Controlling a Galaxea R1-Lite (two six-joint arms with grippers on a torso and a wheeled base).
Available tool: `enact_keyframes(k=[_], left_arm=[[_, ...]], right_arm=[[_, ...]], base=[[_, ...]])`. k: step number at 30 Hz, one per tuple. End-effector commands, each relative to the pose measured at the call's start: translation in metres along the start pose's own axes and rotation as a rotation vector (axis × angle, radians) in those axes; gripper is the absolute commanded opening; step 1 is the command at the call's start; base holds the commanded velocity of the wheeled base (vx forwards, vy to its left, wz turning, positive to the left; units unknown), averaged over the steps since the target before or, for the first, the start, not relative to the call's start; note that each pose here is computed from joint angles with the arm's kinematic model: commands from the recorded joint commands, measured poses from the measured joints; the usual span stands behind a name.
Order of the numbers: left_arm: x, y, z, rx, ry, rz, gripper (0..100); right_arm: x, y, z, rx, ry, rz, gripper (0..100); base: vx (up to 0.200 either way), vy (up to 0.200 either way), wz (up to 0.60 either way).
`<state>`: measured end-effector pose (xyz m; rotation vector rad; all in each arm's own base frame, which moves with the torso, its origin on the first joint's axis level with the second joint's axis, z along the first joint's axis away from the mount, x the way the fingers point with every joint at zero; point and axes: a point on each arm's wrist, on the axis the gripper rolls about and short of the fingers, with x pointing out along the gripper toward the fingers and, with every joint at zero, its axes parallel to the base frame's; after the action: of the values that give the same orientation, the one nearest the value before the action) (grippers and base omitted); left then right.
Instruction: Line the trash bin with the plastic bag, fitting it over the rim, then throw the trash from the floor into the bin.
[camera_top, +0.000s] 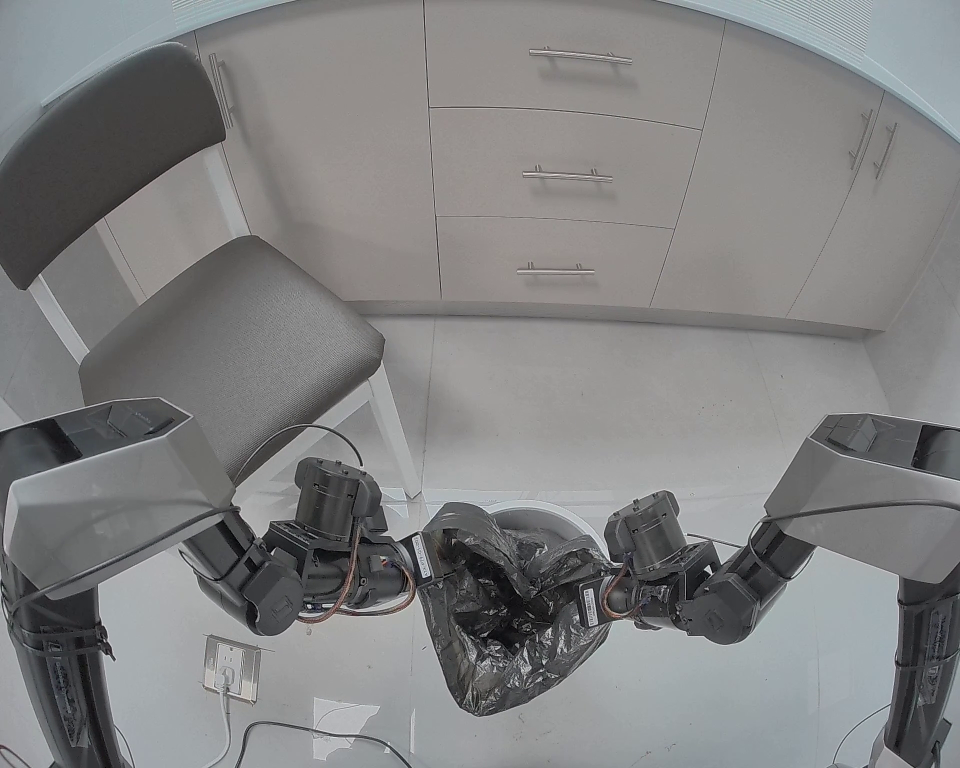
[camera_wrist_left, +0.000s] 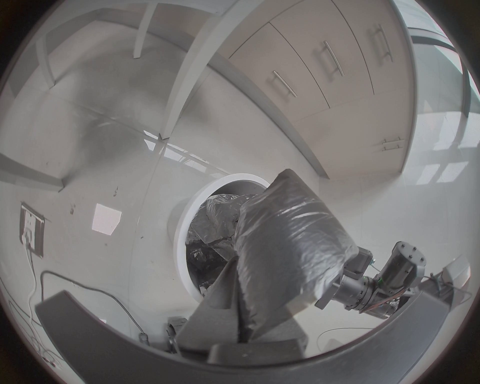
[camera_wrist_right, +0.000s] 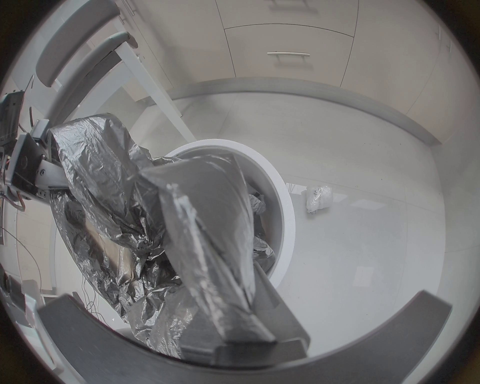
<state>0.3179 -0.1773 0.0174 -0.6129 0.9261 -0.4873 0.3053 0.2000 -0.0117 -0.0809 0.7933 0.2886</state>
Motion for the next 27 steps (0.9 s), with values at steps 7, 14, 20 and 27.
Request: enact_keyframes(k=[7,14,20,27], left_arm=[[0.019,0.013,-0.005,0.065,-0.033,-0.019,0],[0.036,0.022,-0.006,0.183,-0.031,-0.01,0],[0.042,0.024,-0.004,0.209,-0.034,-0.013,0],[0.042,0.024,-0.005,0.21,-0.033,-0.012,0]], right_arm=[[0.013,-0.008,-0.018,-0.001,0.017,-0.042,0],[0.013,-0.017,-0.021,0.005,0.029,-0.076,0],[0.014,-0.029,-0.021,0.027,0.036,-0.11,0],[0.014,-0.032,-0.021,0.019,0.037,-0.123,0]], base=[[0.0,0.0,0.0],[0.0,0.0,0.0],[0.0,0.0,0.0],[0.0,0.0,0.0]])
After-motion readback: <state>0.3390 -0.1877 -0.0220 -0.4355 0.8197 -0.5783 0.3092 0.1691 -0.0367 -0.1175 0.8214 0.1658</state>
